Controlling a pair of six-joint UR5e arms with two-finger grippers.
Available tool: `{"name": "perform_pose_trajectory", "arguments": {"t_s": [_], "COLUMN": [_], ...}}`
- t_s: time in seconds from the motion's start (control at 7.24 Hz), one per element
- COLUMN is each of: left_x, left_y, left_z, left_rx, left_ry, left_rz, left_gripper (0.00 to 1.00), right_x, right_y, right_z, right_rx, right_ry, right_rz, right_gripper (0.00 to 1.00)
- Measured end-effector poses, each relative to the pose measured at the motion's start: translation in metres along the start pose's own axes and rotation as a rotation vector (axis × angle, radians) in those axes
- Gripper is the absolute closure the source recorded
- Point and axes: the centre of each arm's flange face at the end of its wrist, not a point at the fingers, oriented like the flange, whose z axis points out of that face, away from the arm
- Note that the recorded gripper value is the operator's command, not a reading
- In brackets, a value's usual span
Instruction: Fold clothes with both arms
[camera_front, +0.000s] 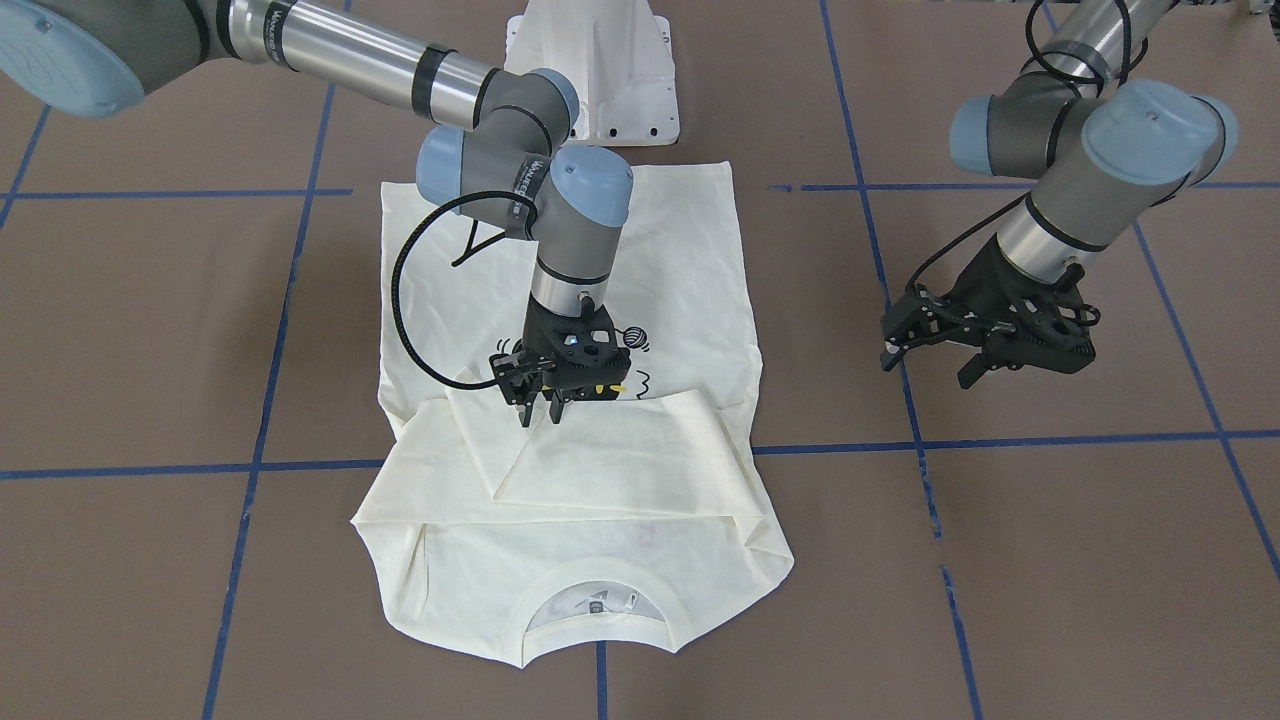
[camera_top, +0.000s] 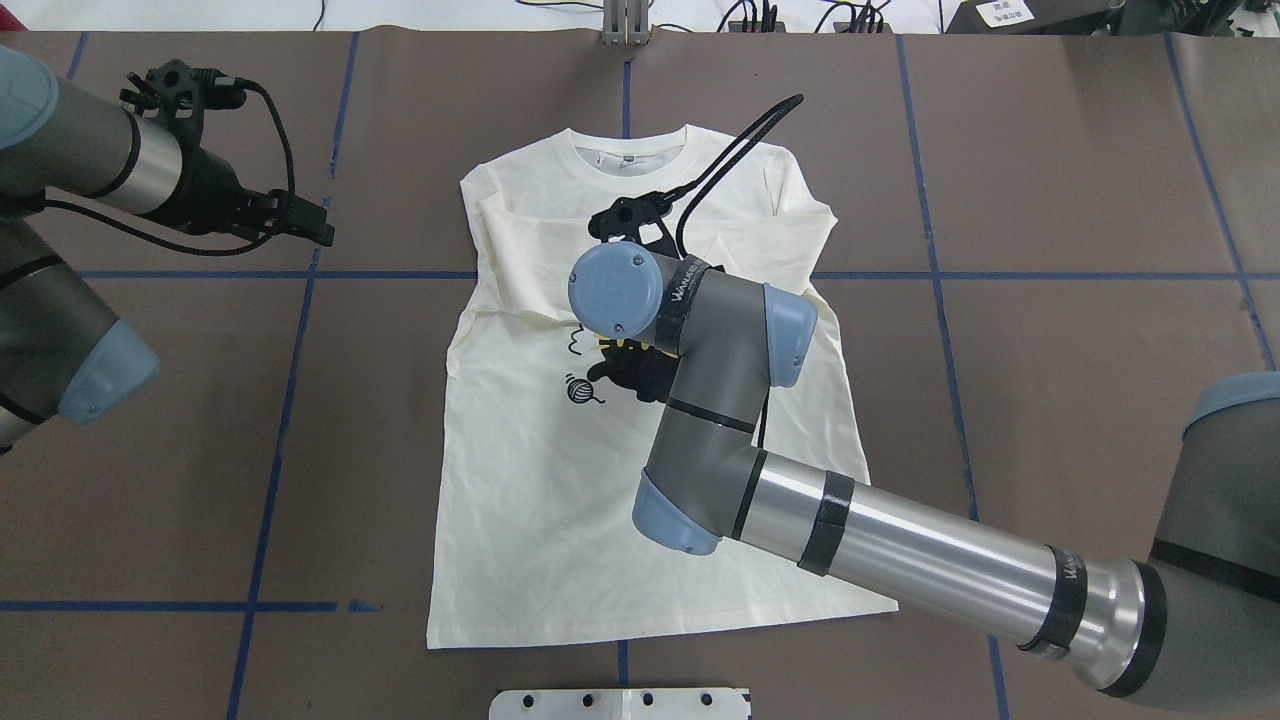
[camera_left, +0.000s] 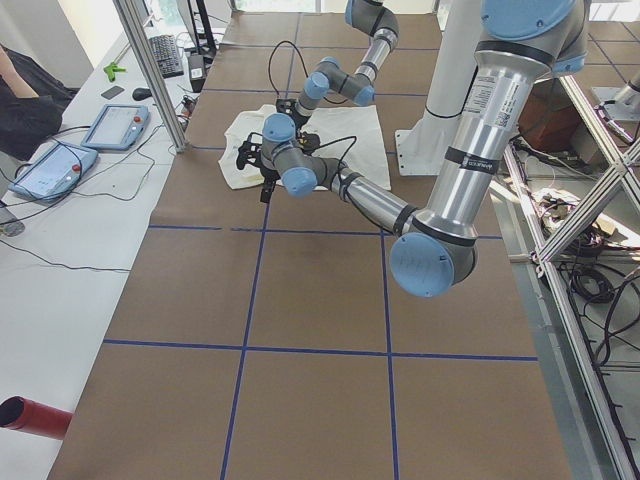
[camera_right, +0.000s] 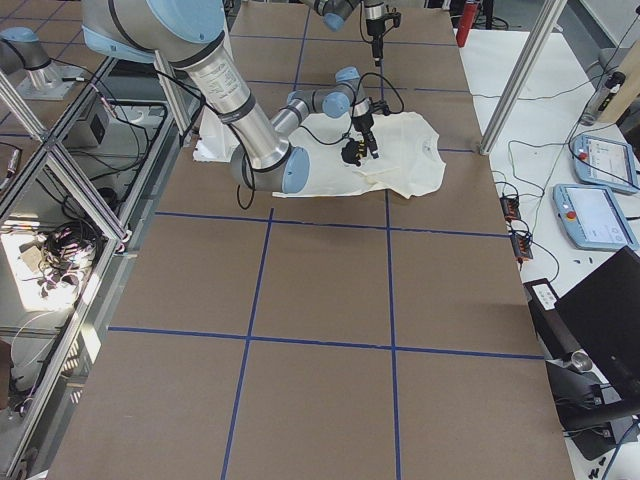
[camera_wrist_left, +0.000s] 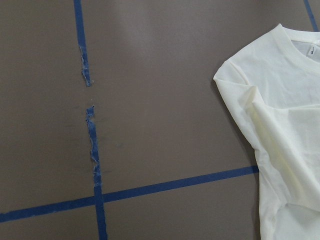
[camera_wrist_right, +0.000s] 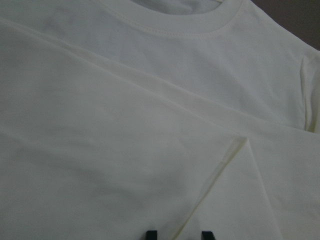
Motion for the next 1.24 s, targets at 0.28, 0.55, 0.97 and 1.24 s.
{"name": "perform_pose_trajectory", "arguments": {"t_s": [0.28,0.55,0.97,1.24], "left_x": [0.000,0.001,0.003,0.004], "left_y": [0.000,0.000,-0.001,-0.002], "left_z": [0.000,0.000,0.000,-0.001], "left_rx": [0.000,0.001,0.001,0.004], "left_ry": [0.001,0.001,0.004,0.004], "left_rz": [0.000,0.001,0.002,0.004], "left_gripper": [0.00,0.00,0.00,0.00], "right_x": [0.001,0.005,0.044,0.092], "right_y": [0.001,-0.003,-0.031,-0.042], "right_z": [0.001,0.001,0.004,0.018], "right_rx": [-0.008,-0.008,-0.009,-0.017], "right_ry": [0.007,0.010,0.025,0.042], "right_rz": [-0.009,-0.011,-0.042,-0.085], "right_gripper": [1.00,1.00,1.00,1.00]}}
